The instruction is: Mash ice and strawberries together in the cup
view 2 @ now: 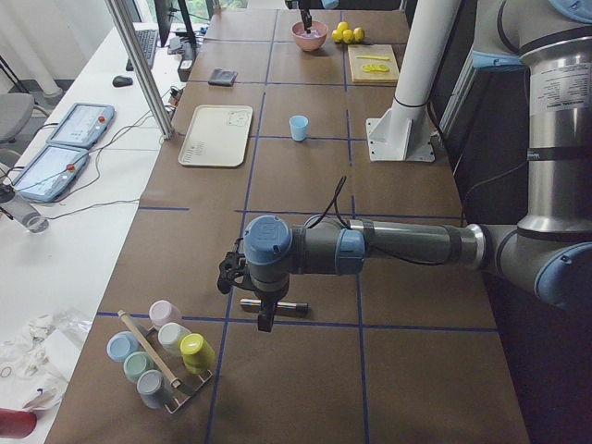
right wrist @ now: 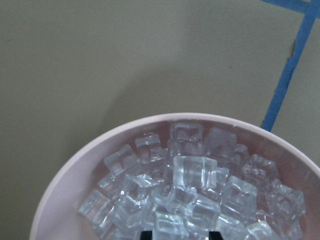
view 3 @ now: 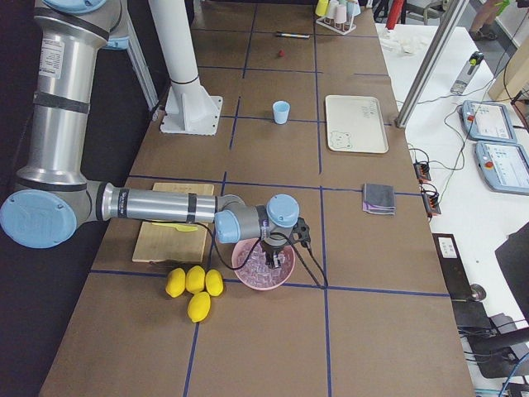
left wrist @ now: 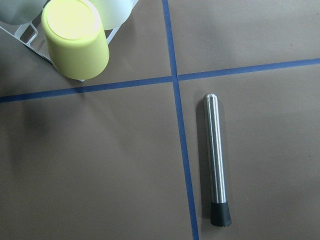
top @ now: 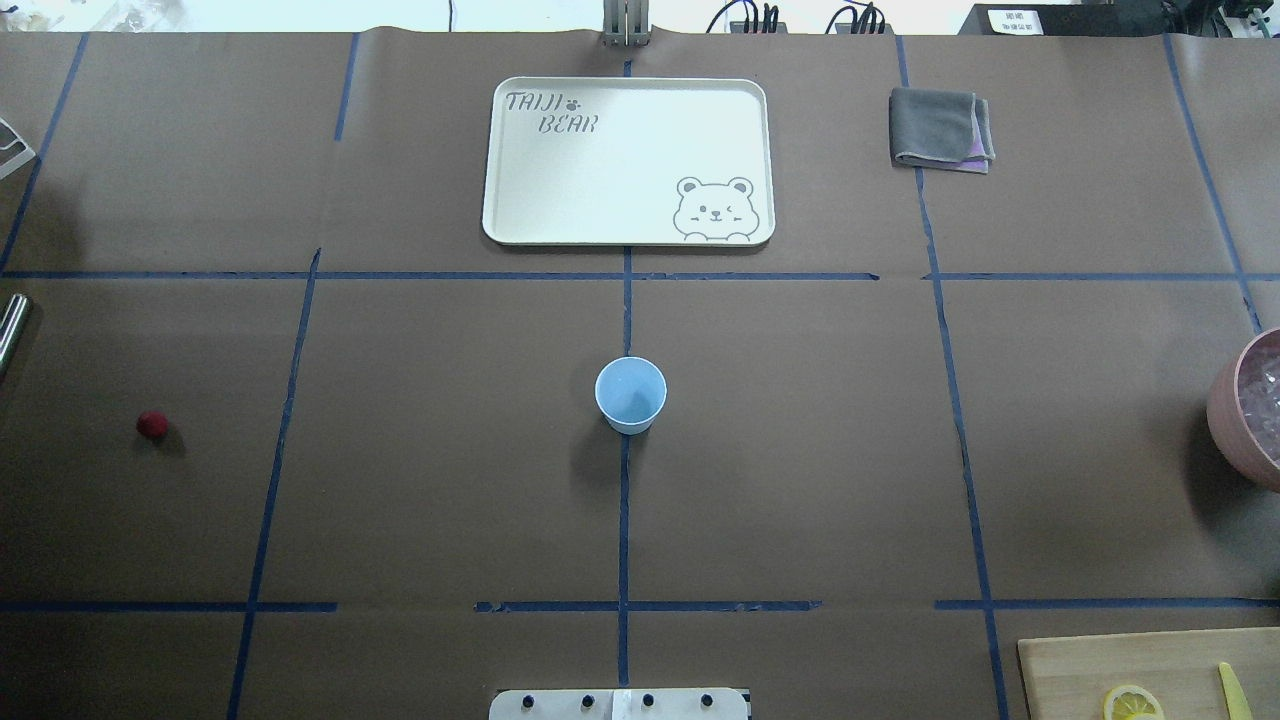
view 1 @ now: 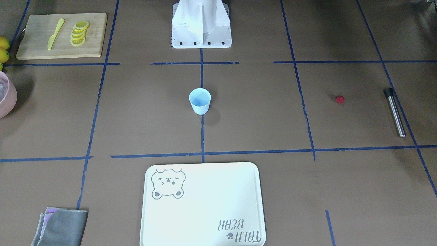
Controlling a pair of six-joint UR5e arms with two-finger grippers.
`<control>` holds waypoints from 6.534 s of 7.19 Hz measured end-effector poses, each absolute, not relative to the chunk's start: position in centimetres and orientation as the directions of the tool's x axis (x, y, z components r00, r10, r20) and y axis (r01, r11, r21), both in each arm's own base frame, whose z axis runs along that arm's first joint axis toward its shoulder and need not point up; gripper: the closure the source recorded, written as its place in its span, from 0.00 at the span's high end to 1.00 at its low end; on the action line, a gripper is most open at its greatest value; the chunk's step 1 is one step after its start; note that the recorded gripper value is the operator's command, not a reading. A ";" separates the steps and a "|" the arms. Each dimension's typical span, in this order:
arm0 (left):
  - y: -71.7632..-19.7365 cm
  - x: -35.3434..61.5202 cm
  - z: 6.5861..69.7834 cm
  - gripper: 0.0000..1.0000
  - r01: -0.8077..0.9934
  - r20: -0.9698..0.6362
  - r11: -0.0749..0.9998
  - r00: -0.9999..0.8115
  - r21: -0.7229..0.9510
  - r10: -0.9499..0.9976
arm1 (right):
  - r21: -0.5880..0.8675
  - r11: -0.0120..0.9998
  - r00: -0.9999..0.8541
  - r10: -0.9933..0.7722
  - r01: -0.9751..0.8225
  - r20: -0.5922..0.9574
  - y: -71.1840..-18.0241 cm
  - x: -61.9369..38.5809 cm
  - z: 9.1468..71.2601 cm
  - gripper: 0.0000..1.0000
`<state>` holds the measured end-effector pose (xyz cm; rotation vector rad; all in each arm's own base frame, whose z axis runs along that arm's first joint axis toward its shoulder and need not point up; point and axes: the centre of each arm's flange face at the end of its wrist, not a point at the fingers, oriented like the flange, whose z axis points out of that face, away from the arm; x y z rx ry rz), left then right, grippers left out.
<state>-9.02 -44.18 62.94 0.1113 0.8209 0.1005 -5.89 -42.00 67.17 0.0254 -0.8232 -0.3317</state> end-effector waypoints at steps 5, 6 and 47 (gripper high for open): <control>-44.2 -9.0 62.7 1.00 -0.046 -0.723 0.989 0.678 0.141 0.135 | 0.155 0.944 0.626 -0.310 0.291 0.715 -42.3 -6.6 66.8 0.48; -44.1 -9.0 62.6 1.00 -0.046 -0.723 0.989 0.678 0.143 0.137 | 0.153 0.944 0.627 -0.310 0.292 0.715 -42.2 -6.6 66.9 0.48; -44.1 -9.0 62.3 1.00 -0.046 -0.722 0.989 0.679 0.141 0.135 | 0.223 0.972 0.765 -0.090 -0.071 0.637 -42.1 -38.7 20.2 0.99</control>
